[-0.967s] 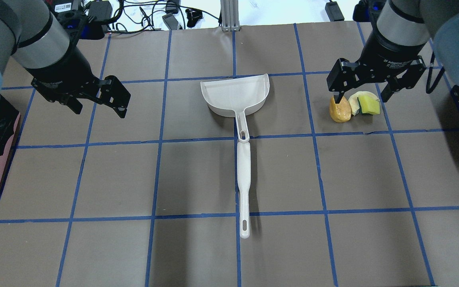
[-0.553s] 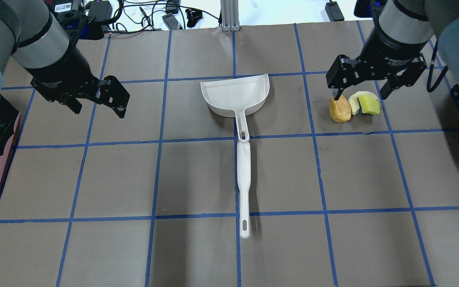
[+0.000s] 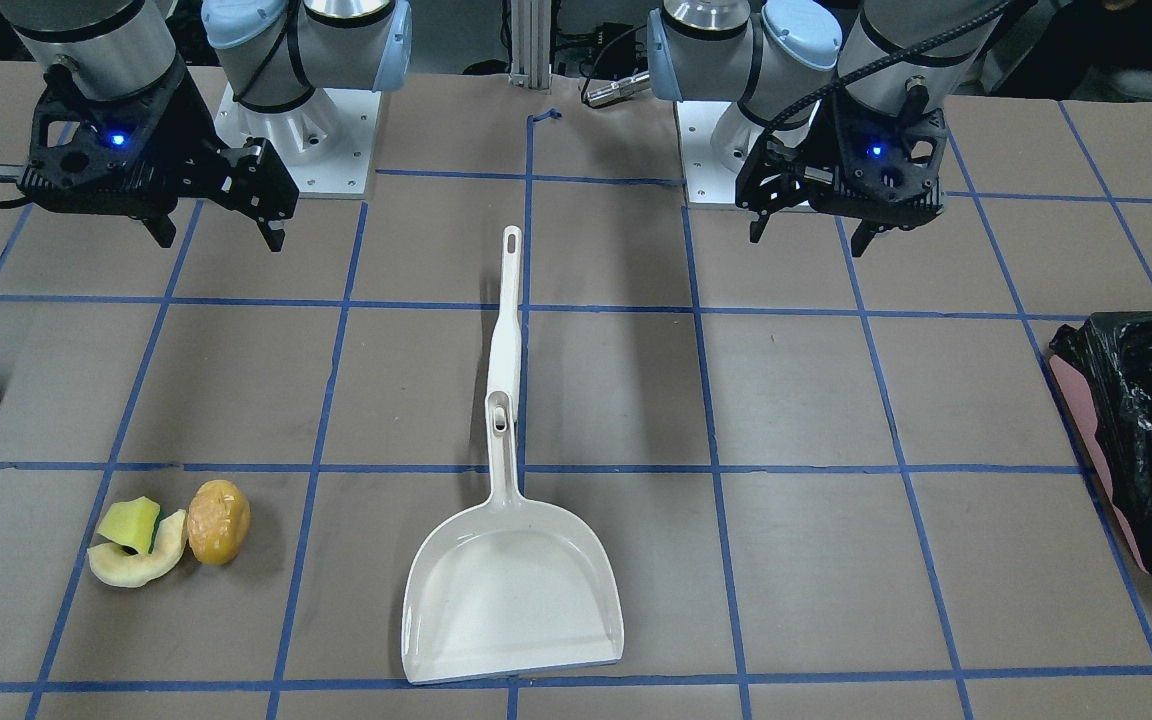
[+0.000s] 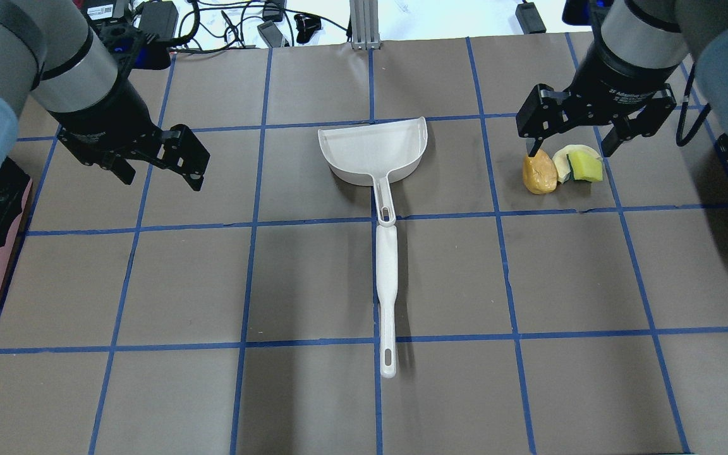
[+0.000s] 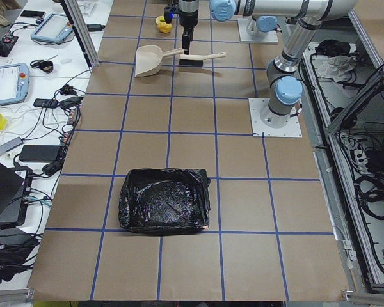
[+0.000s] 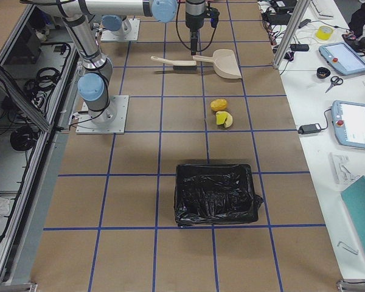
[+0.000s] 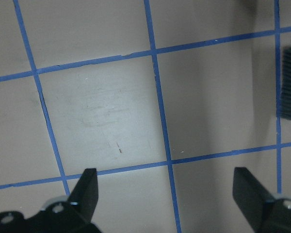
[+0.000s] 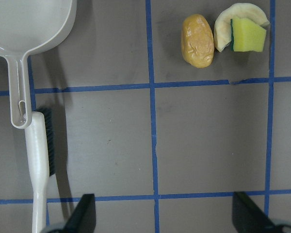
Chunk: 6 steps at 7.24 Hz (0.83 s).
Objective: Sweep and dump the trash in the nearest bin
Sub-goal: 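Move the right gripper toward the white dustpan handle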
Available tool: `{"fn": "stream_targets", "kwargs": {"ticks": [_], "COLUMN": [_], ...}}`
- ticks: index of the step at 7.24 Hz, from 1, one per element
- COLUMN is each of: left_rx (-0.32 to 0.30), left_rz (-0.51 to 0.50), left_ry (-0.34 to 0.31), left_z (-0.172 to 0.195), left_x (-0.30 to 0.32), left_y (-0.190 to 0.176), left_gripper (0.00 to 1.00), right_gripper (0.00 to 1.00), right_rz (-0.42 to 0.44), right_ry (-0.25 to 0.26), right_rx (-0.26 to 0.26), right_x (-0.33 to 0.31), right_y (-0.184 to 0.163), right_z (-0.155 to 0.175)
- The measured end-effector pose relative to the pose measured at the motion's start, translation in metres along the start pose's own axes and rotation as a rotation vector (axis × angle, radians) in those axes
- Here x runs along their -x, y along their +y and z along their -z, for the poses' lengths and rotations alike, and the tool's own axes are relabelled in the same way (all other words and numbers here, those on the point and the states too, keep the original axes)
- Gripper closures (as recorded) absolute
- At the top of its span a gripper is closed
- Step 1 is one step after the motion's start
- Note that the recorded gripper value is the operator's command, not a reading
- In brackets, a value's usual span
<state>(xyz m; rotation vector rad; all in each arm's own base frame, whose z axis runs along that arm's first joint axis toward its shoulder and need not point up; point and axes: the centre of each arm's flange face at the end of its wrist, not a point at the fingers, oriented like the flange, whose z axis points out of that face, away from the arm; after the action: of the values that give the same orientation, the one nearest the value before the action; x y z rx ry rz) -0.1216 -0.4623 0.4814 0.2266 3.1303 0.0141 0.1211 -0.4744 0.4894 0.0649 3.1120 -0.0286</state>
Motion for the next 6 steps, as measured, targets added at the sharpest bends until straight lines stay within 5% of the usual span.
{"fn": "stream_targets", "kwargs": {"ticks": [6], "left_rx": [0.017], "left_rz": [-0.003], "left_ry": [0.016], "left_z": [-0.008], "left_x": [-0.009], "left_y": [0.0], "left_gripper": [0.0], "right_gripper": [0.0], "right_rz": [-0.01], "right_ry": [-0.03], "right_rx": [-0.016], "right_x": [0.03], "right_y": [-0.016], "right_z": [-0.021]}}
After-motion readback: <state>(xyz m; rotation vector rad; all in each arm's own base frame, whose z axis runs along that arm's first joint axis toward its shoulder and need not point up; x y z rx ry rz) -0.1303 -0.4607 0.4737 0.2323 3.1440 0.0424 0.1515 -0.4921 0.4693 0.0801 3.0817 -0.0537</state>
